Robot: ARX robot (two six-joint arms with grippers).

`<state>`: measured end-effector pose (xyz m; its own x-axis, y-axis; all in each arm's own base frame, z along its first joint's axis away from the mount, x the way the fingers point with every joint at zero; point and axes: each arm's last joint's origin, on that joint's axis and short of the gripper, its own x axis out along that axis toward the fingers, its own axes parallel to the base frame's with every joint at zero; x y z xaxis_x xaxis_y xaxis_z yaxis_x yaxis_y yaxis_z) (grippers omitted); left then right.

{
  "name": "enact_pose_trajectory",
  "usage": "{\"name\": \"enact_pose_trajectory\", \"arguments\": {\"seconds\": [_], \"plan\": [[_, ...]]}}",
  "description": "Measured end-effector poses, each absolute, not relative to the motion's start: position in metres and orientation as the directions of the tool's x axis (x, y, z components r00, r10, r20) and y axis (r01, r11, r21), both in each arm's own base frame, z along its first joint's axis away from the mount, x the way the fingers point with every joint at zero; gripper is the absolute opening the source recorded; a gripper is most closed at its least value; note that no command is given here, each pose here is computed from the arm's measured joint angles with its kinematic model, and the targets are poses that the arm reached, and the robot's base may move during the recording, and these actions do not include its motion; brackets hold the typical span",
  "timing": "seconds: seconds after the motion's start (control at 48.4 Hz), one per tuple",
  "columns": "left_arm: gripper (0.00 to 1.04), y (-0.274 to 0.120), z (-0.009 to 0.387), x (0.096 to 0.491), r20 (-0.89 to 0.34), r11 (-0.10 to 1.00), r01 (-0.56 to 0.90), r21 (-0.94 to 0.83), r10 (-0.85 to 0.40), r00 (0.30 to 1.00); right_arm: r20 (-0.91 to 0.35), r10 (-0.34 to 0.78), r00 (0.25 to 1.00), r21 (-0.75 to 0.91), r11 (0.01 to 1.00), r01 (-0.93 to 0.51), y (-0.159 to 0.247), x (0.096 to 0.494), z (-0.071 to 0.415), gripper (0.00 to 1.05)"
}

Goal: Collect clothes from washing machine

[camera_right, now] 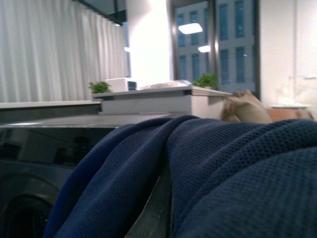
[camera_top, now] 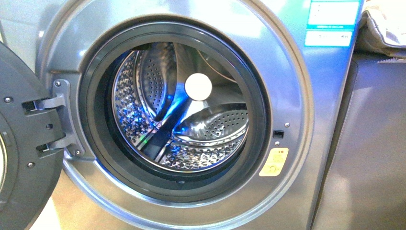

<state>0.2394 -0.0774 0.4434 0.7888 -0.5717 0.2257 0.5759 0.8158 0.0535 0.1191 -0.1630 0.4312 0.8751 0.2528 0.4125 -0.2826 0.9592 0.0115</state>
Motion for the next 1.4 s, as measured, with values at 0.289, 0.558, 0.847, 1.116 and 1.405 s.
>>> {"name": "enact_pose_trajectory", "arguments": {"seconds": [0.289, 0.558, 0.847, 1.116, 1.405], "plan": [[0.98, -0.054, 0.431, 0.223, 0.23, 0.845, 0.533, 0.037, -0.526, 0.819, 0.251, 0.109, 0.962, 0.213, 0.963, -0.164, -0.201, 0.137, 0.364, 0.06], [0.64, -0.038, 0.374, 0.202, 0.016, 0.999, 0.029, -0.019, -0.028, 0.999, 0.101, 0.02, 0.995, 0.291, 0.955, -0.049, -0.228, 0.158, 0.313, 0.06], [0.2, -0.02, 0.294, 0.174, 0.001, 1.0, 0.01, -0.008, -0.01, 1.0, -0.088, -0.025, 0.996, 0.338, 0.94, 0.054, -0.231, 0.169, 0.256, 0.06], [0.04, -0.011, 0.25, 0.155, -0.001, 1.0, -0.002, -0.007, 0.002, 1.0, -0.314, -0.09, 0.945, 0.355, 0.912, 0.205, -0.232, 0.178, 0.202, 0.24], [0.04, 0.0, 0.216, 0.139, -0.007, 1.0, -0.001, -0.007, 0.001, 1.0, -0.43, -0.118, 0.895, 0.405, 0.861, 0.308, -0.233, 0.177, 0.179, 0.69]]}}
